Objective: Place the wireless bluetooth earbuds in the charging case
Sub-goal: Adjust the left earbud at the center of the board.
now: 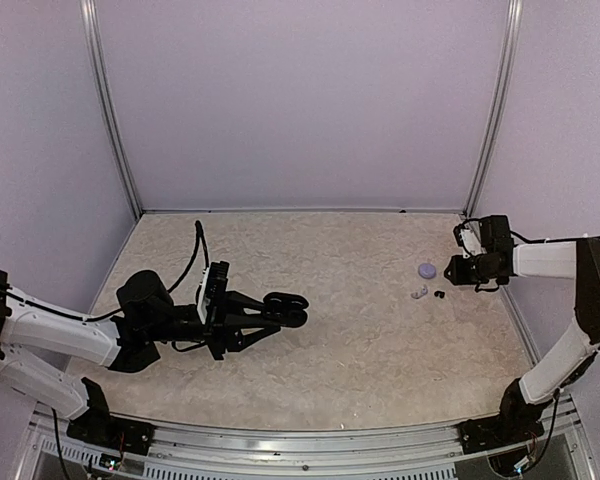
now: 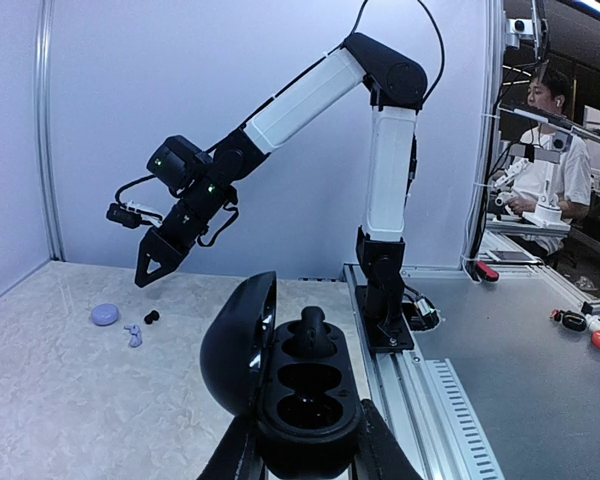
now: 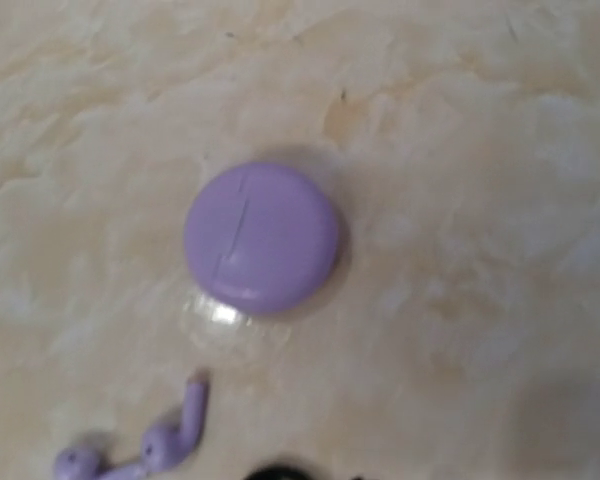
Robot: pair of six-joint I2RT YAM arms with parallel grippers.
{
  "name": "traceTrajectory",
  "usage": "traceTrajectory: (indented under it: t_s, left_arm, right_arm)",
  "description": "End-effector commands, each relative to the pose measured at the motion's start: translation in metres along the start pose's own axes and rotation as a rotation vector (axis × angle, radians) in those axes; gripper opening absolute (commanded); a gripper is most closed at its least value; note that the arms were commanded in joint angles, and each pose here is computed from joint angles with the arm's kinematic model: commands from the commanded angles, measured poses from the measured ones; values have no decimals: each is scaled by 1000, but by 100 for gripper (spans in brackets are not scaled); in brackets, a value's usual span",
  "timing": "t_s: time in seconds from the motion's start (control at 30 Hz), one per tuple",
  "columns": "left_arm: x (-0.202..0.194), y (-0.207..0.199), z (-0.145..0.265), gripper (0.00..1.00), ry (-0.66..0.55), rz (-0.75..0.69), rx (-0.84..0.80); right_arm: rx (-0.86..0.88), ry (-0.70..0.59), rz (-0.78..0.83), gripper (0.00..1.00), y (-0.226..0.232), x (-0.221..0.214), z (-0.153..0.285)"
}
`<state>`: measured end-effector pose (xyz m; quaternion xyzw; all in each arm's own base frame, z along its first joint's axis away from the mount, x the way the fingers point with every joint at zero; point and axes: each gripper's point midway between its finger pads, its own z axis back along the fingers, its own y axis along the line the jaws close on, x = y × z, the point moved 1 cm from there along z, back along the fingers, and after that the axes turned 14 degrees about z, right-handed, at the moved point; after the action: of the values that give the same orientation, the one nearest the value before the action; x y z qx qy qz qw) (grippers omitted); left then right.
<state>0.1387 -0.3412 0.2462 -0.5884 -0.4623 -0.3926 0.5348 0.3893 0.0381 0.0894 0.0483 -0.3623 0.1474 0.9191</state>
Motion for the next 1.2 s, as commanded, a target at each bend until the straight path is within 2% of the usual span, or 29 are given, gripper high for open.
traceTrajectory:
  t_s: [0.0,0.2,0.53,1.17]
  left_arm:
    - [5,-2,2,9,-24,-11,-16]
    - [5,-3,2,9,-26,-12,-15]
    - [3,-3,5,9,-27,-16,-7]
    - [3,-6,7,9,-26,-19,-15]
  right_arm:
    - [37,49,13,23,-1,-11,-16]
    - [72,83,13,24,3,-18,-27]
    - [38,100,-18,23,-13,-29,-31]
    - [158,133,-45,24,8,-43,-31]
